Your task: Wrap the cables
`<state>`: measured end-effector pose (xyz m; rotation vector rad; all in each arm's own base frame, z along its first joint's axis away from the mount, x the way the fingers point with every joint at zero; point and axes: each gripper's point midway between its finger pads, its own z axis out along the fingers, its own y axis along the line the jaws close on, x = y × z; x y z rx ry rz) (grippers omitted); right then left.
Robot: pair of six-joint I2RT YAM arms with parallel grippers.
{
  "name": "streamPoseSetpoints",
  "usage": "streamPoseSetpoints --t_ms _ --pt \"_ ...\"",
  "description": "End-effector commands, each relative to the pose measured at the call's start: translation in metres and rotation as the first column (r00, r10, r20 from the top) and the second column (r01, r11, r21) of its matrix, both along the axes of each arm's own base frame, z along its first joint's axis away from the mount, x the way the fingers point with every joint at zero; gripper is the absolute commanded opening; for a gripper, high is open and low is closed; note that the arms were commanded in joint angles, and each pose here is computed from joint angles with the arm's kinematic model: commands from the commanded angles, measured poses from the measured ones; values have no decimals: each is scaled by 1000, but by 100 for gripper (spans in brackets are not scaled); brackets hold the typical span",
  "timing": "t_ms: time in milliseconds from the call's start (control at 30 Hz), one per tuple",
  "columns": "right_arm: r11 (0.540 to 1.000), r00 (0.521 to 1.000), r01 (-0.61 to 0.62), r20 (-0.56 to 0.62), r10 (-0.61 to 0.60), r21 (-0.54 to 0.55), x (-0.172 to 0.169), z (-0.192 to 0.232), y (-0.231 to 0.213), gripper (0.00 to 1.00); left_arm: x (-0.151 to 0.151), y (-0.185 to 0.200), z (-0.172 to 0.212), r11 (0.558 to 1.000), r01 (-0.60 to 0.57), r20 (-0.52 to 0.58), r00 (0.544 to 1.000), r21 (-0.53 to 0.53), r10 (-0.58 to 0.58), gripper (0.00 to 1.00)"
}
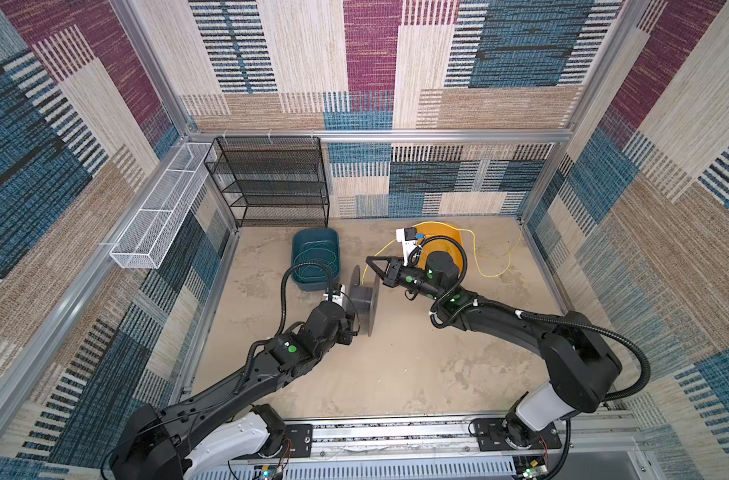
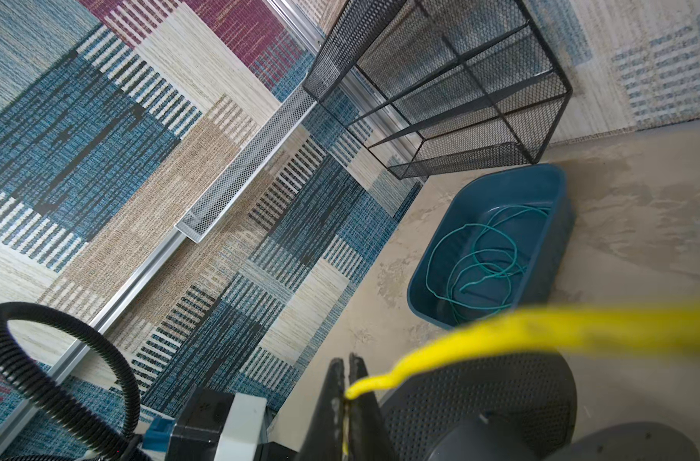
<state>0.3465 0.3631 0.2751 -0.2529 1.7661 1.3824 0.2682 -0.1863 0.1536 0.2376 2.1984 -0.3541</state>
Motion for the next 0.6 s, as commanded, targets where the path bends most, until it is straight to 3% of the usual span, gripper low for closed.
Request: streamPoseSetpoints --t_ms 0,567 --pt "1000 1000 -21 17 21 -19 -2 -4 11 0 2 -22 14 989 106 53 993 -103 -101 47" --pt "989 990 -135 -57 131 -59 -34 -40 34 0 2 -16 32 971 168 197 971 -170 -134 54"
